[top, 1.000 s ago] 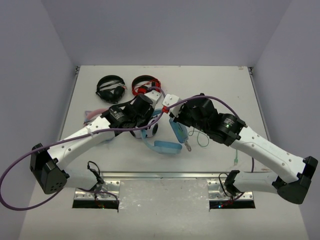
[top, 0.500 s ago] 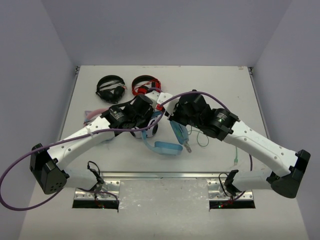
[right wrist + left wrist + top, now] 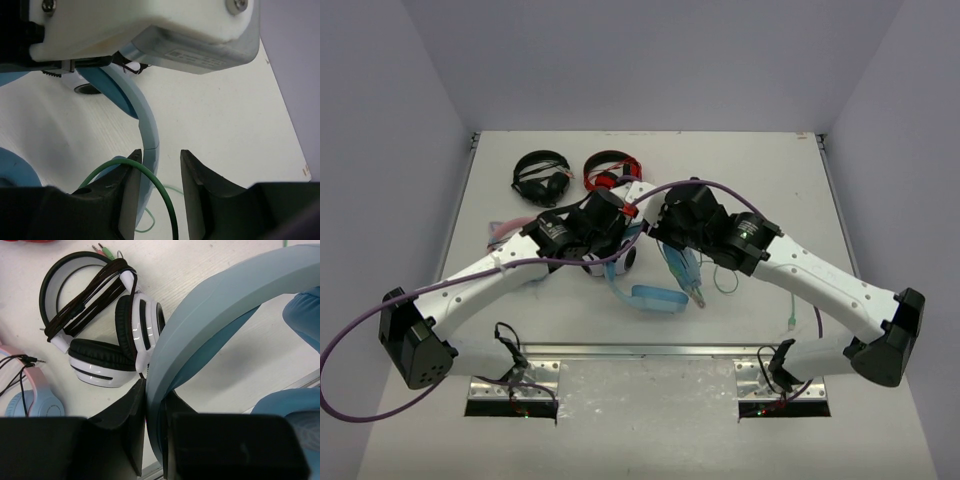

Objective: Wrap the headphones

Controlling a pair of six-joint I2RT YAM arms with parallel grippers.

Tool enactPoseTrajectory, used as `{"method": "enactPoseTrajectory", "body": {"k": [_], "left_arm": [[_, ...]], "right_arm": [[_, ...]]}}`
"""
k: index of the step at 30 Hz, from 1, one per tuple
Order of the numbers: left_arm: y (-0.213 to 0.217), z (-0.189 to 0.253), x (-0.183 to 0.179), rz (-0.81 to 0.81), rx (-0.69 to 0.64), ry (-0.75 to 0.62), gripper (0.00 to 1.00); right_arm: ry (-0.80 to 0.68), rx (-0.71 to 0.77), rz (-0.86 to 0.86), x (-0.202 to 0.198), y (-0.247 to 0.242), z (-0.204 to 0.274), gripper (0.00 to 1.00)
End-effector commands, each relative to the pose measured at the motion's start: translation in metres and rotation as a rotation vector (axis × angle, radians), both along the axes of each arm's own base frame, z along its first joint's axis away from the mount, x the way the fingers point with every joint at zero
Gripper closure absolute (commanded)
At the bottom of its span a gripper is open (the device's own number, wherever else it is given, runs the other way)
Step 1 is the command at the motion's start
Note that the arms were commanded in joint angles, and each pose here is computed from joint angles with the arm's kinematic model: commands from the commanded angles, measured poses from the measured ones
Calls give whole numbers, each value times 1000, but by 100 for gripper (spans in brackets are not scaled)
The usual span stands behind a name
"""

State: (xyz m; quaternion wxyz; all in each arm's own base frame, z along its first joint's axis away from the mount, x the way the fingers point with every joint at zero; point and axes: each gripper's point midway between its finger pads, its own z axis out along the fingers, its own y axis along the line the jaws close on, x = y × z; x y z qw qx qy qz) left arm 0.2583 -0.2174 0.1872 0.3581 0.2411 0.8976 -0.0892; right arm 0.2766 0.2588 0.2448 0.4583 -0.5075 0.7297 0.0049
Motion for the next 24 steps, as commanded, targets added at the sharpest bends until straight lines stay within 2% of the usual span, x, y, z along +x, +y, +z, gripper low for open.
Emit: {"method": "enactPoseTrajectory", "body": {"k": [1, 9, 12, 17, 24], "left_arm": [[-25, 44, 1, -73, -177, -104, 100], [-26, 49, -4, -95, -205, -113, 99], [-33, 59, -12, -148, -254, -123, 99], [-33, 62, -13, -153, -262, -133, 99], [-28, 56, -8, -123, -232, -136, 100]], "right_arm": [[-91, 26, -92, 22, 0, 23, 62], [-114, 16, -192, 35, -20, 27, 58], [-67, 23, -206, 38, -28, 18, 52], [-53, -7, -265, 41, -41, 11, 47], [-109, 40, -397, 51, -65, 31, 49]]}}
